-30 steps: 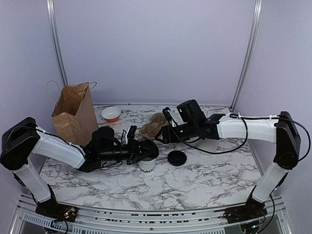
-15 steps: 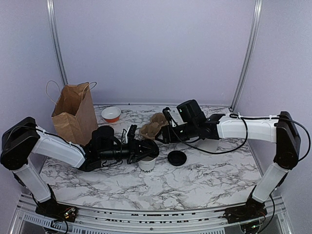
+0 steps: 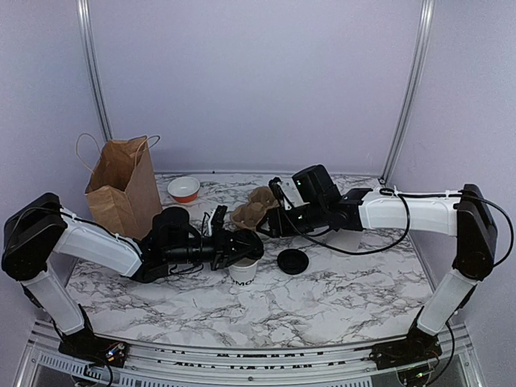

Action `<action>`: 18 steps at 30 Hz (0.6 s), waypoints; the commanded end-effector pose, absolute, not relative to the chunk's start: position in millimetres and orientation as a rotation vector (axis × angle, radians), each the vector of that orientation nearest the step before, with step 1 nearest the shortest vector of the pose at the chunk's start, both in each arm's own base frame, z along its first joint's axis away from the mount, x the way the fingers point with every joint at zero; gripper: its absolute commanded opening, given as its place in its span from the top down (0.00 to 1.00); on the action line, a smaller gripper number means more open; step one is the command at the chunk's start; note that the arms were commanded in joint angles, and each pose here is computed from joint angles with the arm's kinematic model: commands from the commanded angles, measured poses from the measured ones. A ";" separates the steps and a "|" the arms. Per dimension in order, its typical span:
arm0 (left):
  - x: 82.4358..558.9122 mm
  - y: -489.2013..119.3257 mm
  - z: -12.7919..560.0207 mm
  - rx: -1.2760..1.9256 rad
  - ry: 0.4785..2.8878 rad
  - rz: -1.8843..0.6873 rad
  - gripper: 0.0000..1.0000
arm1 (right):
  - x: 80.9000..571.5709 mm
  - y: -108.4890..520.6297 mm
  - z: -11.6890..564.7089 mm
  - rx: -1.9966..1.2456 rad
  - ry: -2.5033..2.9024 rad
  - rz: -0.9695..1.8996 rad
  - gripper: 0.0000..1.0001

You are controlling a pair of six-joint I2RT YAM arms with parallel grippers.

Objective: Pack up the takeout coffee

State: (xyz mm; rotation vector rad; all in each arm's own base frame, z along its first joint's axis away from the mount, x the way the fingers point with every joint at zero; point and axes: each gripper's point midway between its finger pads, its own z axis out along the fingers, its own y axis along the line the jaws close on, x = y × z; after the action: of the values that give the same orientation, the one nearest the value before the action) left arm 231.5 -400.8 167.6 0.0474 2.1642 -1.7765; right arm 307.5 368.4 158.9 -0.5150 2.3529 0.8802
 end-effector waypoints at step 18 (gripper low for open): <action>234.3 -394.4 161.2 0.033 2.167 -1.774 0.84 | 309.2 377.2 167.4 -0.539 2.328 0.873 0.51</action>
State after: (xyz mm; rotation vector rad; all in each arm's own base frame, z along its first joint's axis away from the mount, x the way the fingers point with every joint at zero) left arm 234.1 -396.6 163.2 0.0277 2.1743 -1.7669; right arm 305.7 370.0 156.8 -0.5248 2.3563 0.8786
